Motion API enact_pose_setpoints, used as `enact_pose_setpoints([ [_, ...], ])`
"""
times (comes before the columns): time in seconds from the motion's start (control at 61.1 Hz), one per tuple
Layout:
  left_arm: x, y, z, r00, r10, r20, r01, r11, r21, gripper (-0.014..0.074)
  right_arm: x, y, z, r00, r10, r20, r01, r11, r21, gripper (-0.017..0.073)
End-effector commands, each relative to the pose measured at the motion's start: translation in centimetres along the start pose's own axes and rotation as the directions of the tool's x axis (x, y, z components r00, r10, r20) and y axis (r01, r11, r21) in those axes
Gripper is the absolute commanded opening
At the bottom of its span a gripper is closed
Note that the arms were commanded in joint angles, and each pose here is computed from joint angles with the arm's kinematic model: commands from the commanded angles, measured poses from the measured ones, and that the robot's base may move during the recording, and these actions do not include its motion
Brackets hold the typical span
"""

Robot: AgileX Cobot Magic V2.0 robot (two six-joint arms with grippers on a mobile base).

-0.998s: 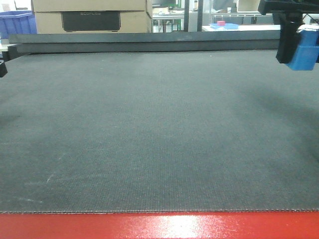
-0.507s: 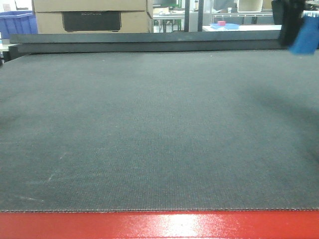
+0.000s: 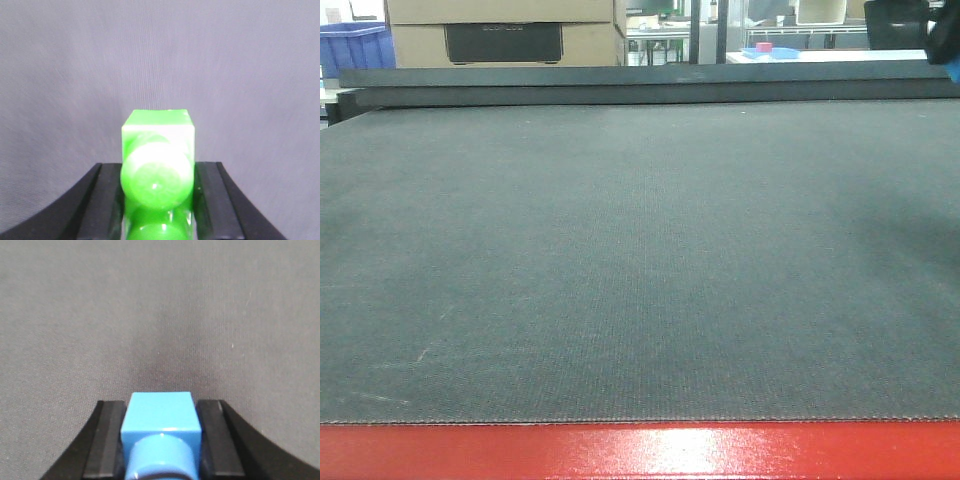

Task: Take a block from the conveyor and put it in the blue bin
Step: 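Lift both held blocks up off the belt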

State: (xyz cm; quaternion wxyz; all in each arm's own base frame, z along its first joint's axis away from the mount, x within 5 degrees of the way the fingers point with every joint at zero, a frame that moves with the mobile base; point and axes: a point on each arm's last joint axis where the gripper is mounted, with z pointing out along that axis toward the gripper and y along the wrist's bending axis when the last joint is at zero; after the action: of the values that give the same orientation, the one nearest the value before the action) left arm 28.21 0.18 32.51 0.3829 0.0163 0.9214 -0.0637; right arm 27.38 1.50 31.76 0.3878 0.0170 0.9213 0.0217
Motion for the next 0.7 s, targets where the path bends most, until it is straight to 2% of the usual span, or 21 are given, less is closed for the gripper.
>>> enact_pose_setpoints([
  [0.0,1.1,-0.1,-1.7,0.992,-0.008,0.125,0.01,1.0,-0.022,-0.0111,1.5,-0.2,-1.3,0.991,-0.013,0.136,0.015,1.0,-0.009,-0.0162],
  [0.082,3.1,-0.1,-2.9,0.975,-0.007,0.221,0.019,0.998,-0.054,-0.0111,3.3,-0.3,-2.2,0.976,-0.01,0.216,0.015,1.0,-0.02,-0.0162],
  [0.196,5.8,-0.1,-5.0,0.932,0.005,0.363,0.031,0.995,-0.092,-0.0111,5.3,-0.5,-4.4,0.941,-0.006,0.339,0.018,0.999,-0.033,-0.0162],
  [0.344,9.2,-0.4,-7.1,0.893,0.017,0.449,0.034,0.994,-0.106,-0.0111,7.8,-0.7,-7.4,0.901,-0.001,0.433,0.021,0.999,-0.041,-0.0162],
  [0.491,11.6,-1.0,-10.2,0.828,0.038,0.56,0.026,0.994,-0.107,-0.0111,9.4,-0.9,-10.3,0.857,0.005,0.515,0.023,0.999,-0.047,-0.0162],
  [0.687,13.7,-1.8,-14.4,0.704,0.068,0.707,0.01,0.994,-0.106,-0.0111,10.4,-1.1,-13.8,0.767,0.015,0.641,0.028,0.998,-0.057,-0.0162],
])
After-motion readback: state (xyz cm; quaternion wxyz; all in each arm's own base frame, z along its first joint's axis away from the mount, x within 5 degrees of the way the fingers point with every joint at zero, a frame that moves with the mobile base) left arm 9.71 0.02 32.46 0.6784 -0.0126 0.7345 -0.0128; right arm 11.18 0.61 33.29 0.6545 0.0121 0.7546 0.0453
